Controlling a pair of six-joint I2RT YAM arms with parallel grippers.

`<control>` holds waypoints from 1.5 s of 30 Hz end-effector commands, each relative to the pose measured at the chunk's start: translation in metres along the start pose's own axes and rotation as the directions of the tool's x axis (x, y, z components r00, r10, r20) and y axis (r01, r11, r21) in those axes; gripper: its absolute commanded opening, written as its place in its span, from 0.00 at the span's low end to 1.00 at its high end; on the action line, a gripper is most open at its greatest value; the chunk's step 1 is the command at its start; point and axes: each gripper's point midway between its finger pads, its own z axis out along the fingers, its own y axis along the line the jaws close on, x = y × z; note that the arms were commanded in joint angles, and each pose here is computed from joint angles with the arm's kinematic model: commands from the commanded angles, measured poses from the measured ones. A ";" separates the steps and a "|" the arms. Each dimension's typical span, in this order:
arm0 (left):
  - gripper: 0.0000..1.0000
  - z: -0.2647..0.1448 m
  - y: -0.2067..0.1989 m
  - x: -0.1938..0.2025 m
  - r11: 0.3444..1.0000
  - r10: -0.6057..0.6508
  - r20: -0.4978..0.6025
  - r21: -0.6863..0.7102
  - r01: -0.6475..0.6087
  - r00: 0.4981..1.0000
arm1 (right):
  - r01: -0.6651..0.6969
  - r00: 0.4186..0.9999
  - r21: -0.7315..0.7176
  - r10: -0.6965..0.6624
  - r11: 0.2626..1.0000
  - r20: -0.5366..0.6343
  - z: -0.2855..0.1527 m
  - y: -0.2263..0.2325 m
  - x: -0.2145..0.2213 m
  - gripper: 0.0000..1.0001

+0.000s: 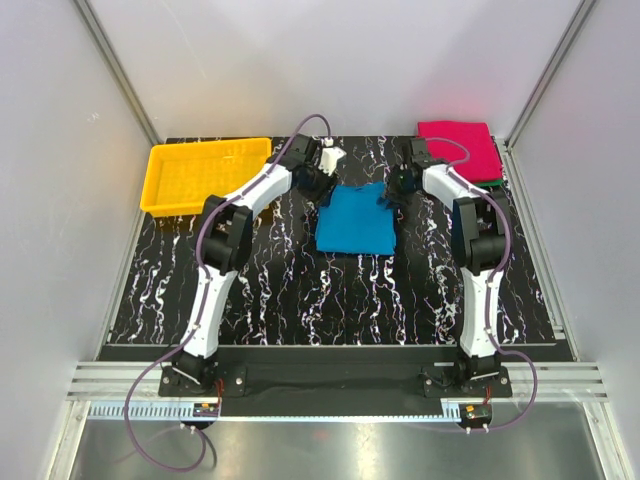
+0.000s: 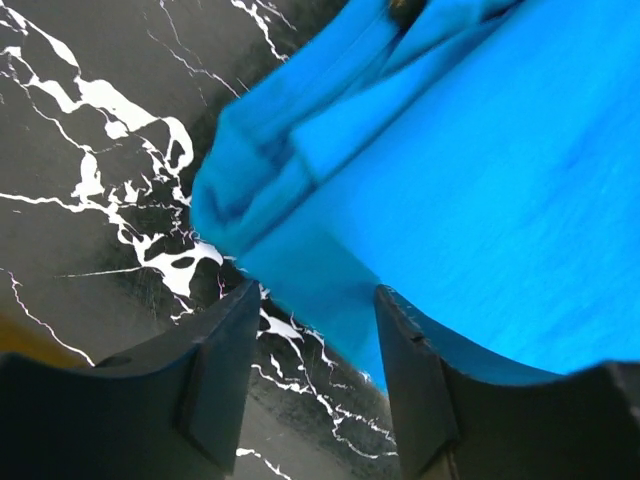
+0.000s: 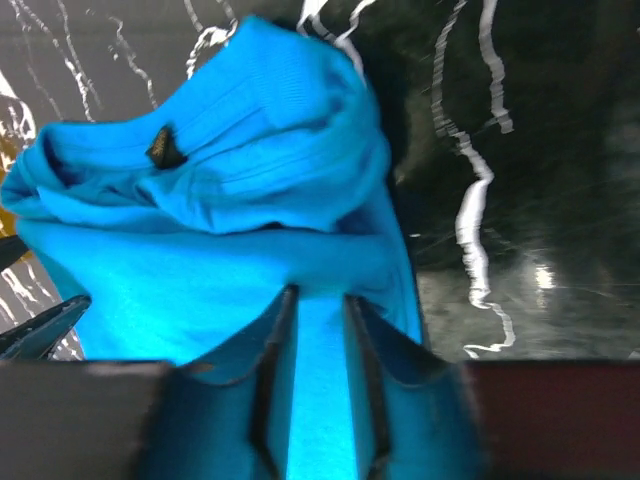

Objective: Fold and stack the t-shirts
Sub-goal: Fold the tshirt, then neatly place the folded tshirt to the corner

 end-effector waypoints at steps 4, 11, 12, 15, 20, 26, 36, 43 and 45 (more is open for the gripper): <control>0.64 -0.040 0.008 -0.049 0.998 0.003 0.121 -0.055 0.003 0.993 | 0.132 0.985 0.032 -0.134 0.991 0.109 -0.047 0.010 -0.037 0.62; 0.67 -0.083 -0.006 -0.045 0.998 0.048 0.105 -0.042 -0.044 0.993 | 0.149 0.988 0.075 -0.152 0.986 0.036 -0.067 -0.015 0.003 0.82; 0.67 -0.083 -0.008 -0.036 0.998 0.053 0.085 -0.033 -0.051 0.995 | 0.144 0.989 0.063 -0.145 0.988 0.000 -0.063 -0.018 0.015 0.82; 0.67 -0.097 -0.015 -0.024 0.998 0.066 0.069 -0.024 -0.065 0.995 | 0.136 0.990 0.048 -0.134 0.990 -0.052 -0.048 -0.023 0.028 0.79; 0.67 -0.117 -0.022 -0.008 0.997 0.081 0.061 -0.019 -0.080 0.995 | 0.116 0.989 0.055 -0.111 0.992 -0.098 -0.021 -0.035 0.036 0.71; 0.67 -0.131 -0.026 -0.006 0.996 0.092 0.073 -0.024 -0.091 0.993 | 0.042 0.990 -0.024 -0.045 0.999 -0.135 -0.001 -0.034 0.045 0.38; 0.67 -0.147 -0.027 -0.008 0.993 0.115 0.086 -0.044 -0.112 0.990 | 0.113 0.991 -0.032 -0.115 0.993 -0.068 -0.006 -0.032 -0.001 0.00; 0.67 -0.159 -0.013 0.005 0.988 0.125 0.048 -0.101 -0.120 0.991 | 0.303 0.950 0.139 -0.310 0.943 0.028 -0.031 -0.032 -0.073 0.00; 0.67 -0.162 -0.011 0.006 0.987 0.124 0.044 -0.112 -0.118 0.991 | 0.327 0.930 0.239 -0.356 0.915 0.092 -0.038 -0.034 -0.108 0.00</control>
